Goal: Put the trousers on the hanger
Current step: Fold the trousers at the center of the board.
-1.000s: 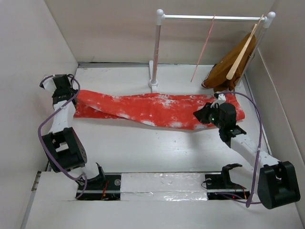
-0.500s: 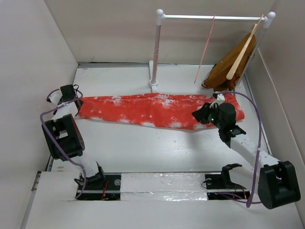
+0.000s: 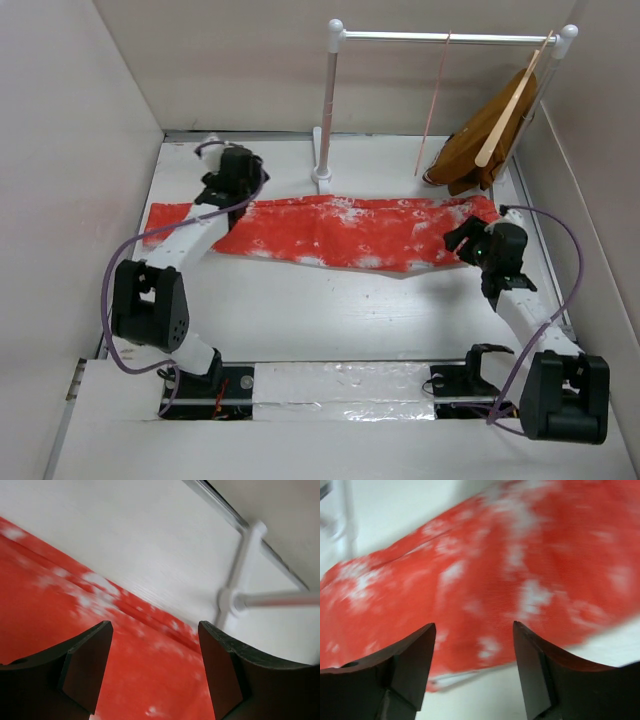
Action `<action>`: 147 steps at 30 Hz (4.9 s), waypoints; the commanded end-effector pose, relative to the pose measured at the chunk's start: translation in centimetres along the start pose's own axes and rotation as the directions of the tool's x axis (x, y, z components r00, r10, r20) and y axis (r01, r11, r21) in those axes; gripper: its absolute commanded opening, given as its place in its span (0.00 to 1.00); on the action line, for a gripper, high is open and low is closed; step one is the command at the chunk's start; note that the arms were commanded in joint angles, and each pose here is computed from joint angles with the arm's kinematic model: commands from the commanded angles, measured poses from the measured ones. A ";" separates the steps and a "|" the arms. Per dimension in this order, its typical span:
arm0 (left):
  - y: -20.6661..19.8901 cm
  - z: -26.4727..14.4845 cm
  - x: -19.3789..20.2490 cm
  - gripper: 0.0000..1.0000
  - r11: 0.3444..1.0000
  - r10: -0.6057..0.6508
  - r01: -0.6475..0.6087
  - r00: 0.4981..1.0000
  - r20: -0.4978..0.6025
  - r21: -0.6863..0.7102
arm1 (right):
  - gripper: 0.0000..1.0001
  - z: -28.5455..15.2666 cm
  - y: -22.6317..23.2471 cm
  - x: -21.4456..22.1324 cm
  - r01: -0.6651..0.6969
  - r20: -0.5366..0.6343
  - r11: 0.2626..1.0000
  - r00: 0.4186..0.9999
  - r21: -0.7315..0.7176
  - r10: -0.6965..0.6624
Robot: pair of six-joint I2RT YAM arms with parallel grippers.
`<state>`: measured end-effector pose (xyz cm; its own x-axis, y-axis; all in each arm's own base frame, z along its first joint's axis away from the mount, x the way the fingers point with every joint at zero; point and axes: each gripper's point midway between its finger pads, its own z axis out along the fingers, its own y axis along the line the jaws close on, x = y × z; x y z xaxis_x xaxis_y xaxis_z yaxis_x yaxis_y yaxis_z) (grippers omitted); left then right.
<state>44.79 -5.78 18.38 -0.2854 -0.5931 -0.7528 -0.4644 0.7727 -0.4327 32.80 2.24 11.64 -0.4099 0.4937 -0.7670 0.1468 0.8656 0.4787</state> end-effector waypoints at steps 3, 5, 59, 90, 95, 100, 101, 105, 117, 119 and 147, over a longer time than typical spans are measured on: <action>-3.9 0.0 5.6 0.67 0.997 0.041 -0.038 0.998 -0.042 0.068 | 0.84 -1.8 -6.7 -1.5 -0.121 0.134 0.965 0.987 0.233 0.091; -3.7 0.8 7.5 0.67 0.997 0.042 -0.037 0.996 -0.077 0.063 | 0.91 -2.0 -8.6 -2.2 -0.184 0.167 0.944 0.976 0.275 0.142; 0.5 -12.7 25.4 0.35 0.913 0.242 -0.136 0.939 -0.244 0.384 | 0.00 -22.4 21.0 -10.6 0.156 0.270 0.862 0.963 -0.482 -0.023; -1.1 -19.8 12.5 0.50 0.858 -0.037 0.102 0.990 -0.137 0.503 | 0.00 -16.0 38.5 -12.2 0.348 0.332 0.732 0.927 -0.586 -0.175; 3.3 -22.0 5.3 0.50 0.859 -0.187 0.171 0.982 -0.015 0.483 | 0.00 -13.0 47.5 -5.7 0.384 0.301 0.644 0.923 -0.661 -0.241; 6.1 -24.8 -0.7 0.49 0.877 -0.266 0.192 0.957 0.114 0.440 | 0.18 -5.7 53.8 9.3 0.435 0.185 0.569 0.877 -0.698 -0.443; 6.6 -25.2 -1.8 0.49 0.880 -0.284 0.198 0.948 0.145 0.432 | 0.29 -5.8 54.8 10.4 0.417 0.154 0.567 0.878 -0.710 -0.453; 7.6 -26.1 -3.0 0.49 0.877 -0.301 0.201 0.938 0.173 0.436 | 0.80 -3.7 51.9 15.6 0.422 0.075 0.589 0.850 -0.689 -0.521; 2.6 -18.9 7.5 0.59 0.897 -0.116 0.100 0.993 0.012 0.431 | 0.00 -6.5 34.7 12.6 0.375 -0.004 0.713 0.883 -0.593 -0.468; 1.1 -16.8 9.7 0.60 0.916 -0.054 0.056 0.998 -0.016 0.398 | 0.00 -7.3 32.2 12.1 0.362 -0.005 0.733 0.895 -0.577 -0.446; 8.7 -12.6 8.6 0.44 0.865 -0.357 0.360 0.931 -0.078 0.348 | 0.19 -7.8 16.8 7.6 0.352 -0.089 0.856 0.907 -0.378 -0.412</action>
<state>27.99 -5.98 11.71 -0.1475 -0.8579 -0.4921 -0.3063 0.5127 -0.8021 24.30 19.74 9.29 -0.6375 0.0936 -0.7648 -0.2649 0.9054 0.3317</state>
